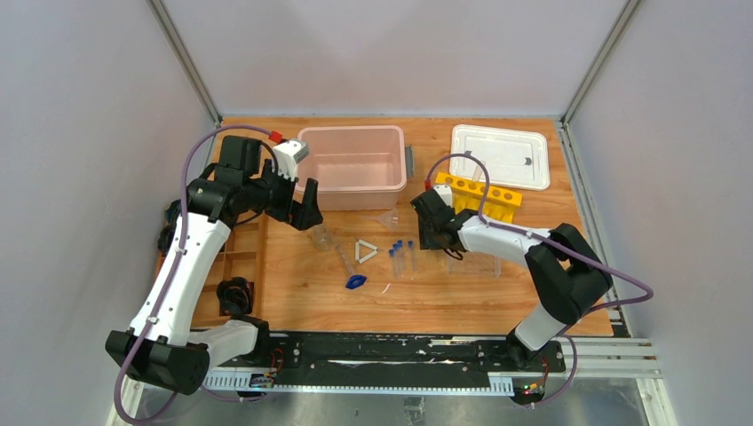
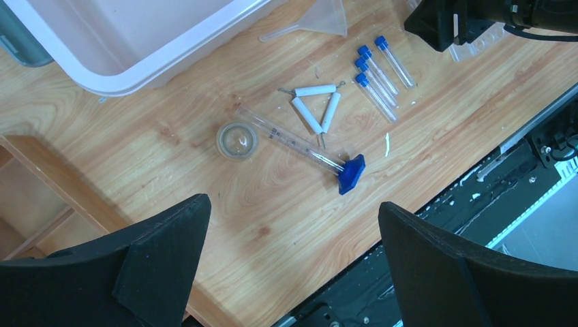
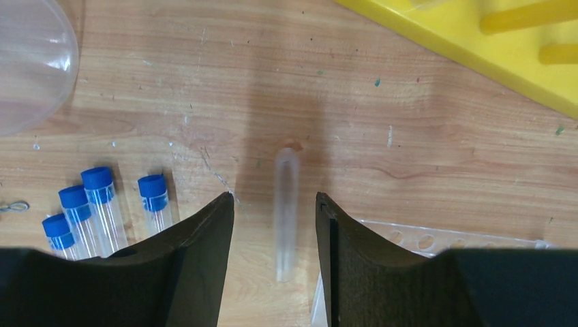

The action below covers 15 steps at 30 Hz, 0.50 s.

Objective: Organize the chemistry lab equipment

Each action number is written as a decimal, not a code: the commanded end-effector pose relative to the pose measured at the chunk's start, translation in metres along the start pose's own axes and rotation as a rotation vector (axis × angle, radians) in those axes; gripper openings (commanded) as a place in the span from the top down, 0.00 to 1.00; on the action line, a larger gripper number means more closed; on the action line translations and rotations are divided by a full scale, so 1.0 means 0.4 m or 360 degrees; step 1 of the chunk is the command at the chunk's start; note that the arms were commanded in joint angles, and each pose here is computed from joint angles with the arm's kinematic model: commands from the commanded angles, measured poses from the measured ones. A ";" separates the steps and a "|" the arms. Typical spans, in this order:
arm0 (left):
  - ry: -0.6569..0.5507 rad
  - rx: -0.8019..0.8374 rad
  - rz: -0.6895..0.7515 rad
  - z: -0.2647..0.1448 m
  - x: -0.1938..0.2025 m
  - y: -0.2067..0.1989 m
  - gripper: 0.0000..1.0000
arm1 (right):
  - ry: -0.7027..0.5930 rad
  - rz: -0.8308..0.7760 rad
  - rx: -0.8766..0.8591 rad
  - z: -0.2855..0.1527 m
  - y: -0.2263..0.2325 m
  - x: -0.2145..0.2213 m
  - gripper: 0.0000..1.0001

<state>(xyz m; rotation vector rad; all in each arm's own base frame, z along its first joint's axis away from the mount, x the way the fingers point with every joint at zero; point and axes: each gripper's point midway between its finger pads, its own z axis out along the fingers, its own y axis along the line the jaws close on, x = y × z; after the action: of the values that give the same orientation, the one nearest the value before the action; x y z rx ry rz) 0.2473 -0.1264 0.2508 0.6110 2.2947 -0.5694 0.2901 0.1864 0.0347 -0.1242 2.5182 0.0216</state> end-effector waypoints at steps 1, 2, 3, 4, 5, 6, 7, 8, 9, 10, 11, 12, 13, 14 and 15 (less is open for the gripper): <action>-0.0061 -0.0007 0.0036 -0.023 -0.023 -0.007 0.00 | -0.0012 0.0006 0.0095 0.001 -0.013 -0.021 0.49; -0.0064 -0.0006 0.0037 -0.024 -0.024 -0.007 0.00 | -0.0011 0.0006 0.0101 0.002 -0.015 -0.020 0.50; -0.0061 -0.0003 0.0037 -0.023 -0.024 -0.008 0.00 | -0.0014 0.0005 0.0110 0.003 -0.018 -0.020 0.50; -0.0059 -0.0003 0.0037 -0.021 -0.023 -0.007 0.00 | -0.0016 0.0004 0.0121 0.003 -0.022 -0.020 0.51; -0.0055 -0.0002 0.0035 -0.020 -0.022 -0.007 0.00 | -0.0013 0.0008 0.0126 0.004 -0.024 -0.018 0.51; -0.0057 -0.0002 0.0036 -0.020 -0.024 -0.006 0.00 | -0.0007 0.0011 0.0129 0.006 -0.027 -0.015 0.51; -0.0055 -0.0002 0.0035 -0.019 -0.024 -0.006 0.00 | 0.0000 0.0013 0.0126 0.008 -0.027 -0.013 0.52; -0.0057 -0.0002 0.0036 -0.019 -0.026 -0.006 0.00 | 0.0007 0.0016 0.0121 0.010 -0.025 -0.011 0.53; -0.0057 -0.0002 0.0035 -0.020 -0.026 -0.006 0.00 | 0.0015 0.0018 0.0110 0.013 -0.021 -0.010 0.55; -0.0060 -0.0002 0.0037 -0.020 -0.027 -0.006 0.00 | 0.0026 0.0023 0.0096 0.016 -0.015 -0.009 0.56; -0.0062 0.0001 0.0037 -0.021 -0.028 -0.008 0.00 | 0.0037 0.0023 0.0067 0.018 -0.005 -0.007 0.57; -0.0066 0.0001 0.0040 -0.022 -0.030 -0.008 0.00 | 0.0046 0.0025 0.0042 0.021 0.005 -0.006 0.58; -0.0065 -0.0001 0.0040 -0.022 -0.030 -0.007 0.00 | 0.0062 0.0030 0.0023 0.024 0.013 -0.003 0.59; -0.0064 -0.0001 0.0039 -0.022 -0.029 -0.007 0.00 | 0.0073 0.0034 0.0009 0.027 0.020 -0.003 0.60; -0.0065 -0.0003 0.0040 -0.023 -0.030 -0.007 0.00 | 0.0083 0.0038 0.0000 0.030 0.025 -0.001 0.63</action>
<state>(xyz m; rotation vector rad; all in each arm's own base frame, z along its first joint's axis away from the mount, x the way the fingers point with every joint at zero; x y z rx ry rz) 0.2472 -0.1265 0.2516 0.6112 2.2919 -0.5694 0.2941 0.1874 0.0261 -0.1156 2.5422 -0.0142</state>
